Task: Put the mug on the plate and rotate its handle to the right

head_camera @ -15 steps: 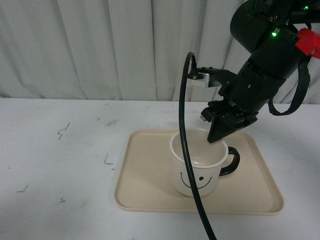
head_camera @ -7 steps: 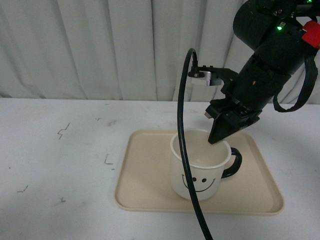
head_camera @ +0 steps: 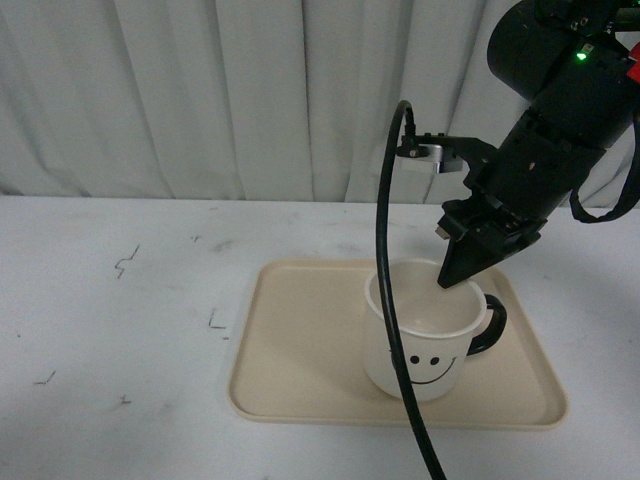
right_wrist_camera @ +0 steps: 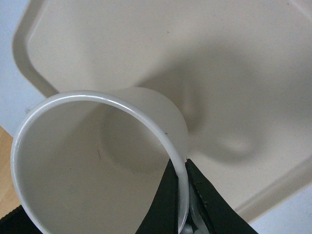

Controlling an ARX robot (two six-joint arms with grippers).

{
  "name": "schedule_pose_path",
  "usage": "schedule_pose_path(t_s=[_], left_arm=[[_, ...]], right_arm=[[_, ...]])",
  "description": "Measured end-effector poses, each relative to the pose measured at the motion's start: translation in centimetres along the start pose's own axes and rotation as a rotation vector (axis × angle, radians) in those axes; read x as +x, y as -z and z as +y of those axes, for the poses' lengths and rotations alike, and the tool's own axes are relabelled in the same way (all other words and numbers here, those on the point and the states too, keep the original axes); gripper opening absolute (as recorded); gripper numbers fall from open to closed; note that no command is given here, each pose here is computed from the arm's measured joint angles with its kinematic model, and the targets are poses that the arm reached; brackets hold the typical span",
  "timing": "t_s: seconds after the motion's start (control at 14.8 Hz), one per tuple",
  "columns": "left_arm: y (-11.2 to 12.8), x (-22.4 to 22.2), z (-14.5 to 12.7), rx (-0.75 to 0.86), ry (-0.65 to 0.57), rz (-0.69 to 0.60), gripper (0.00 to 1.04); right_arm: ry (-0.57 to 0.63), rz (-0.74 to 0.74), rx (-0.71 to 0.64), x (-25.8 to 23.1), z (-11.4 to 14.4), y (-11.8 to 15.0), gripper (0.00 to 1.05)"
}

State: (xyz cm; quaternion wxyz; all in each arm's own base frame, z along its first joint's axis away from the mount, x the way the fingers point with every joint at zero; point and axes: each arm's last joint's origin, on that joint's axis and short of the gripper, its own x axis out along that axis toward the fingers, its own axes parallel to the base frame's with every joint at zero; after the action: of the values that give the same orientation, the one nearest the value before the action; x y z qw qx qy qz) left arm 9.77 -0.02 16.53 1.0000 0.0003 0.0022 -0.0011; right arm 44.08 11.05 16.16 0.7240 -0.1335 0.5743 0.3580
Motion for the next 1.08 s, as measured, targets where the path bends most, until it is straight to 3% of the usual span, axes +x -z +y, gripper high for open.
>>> schedule_pose_path(t_s=[0.54, 0.75, 0.95, 1.02, 1.08], left_arm=[[0.0, 0.0, 0.0, 0.000, 0.000, 0.000, 0.98], [0.0, 0.0, 0.0, 0.000, 0.000, 0.000, 0.98], [0.0, 0.0, 0.0, 0.000, 0.000, 0.000, 0.98], [0.0, 0.0, 0.0, 0.000, 0.000, 0.000, 0.98], [0.0, 0.0, 0.0, 0.000, 0.001, 0.000, 0.98]], right_arm=[[0.022, 0.058, -0.026, 1.5, -0.7, 1.1, 0.04], [0.033, 0.017, -0.005, 0.4, -1.2, 1.5, 0.39], [0.059, -0.195, 0.064, -6.1, -0.5, 2.0, 0.72], [0.323, -0.447, 0.038, -7.2, -0.5, 1.2, 0.69], [0.586, -0.684, 0.138, -7.3, 0.0, 2.8, 0.56]])
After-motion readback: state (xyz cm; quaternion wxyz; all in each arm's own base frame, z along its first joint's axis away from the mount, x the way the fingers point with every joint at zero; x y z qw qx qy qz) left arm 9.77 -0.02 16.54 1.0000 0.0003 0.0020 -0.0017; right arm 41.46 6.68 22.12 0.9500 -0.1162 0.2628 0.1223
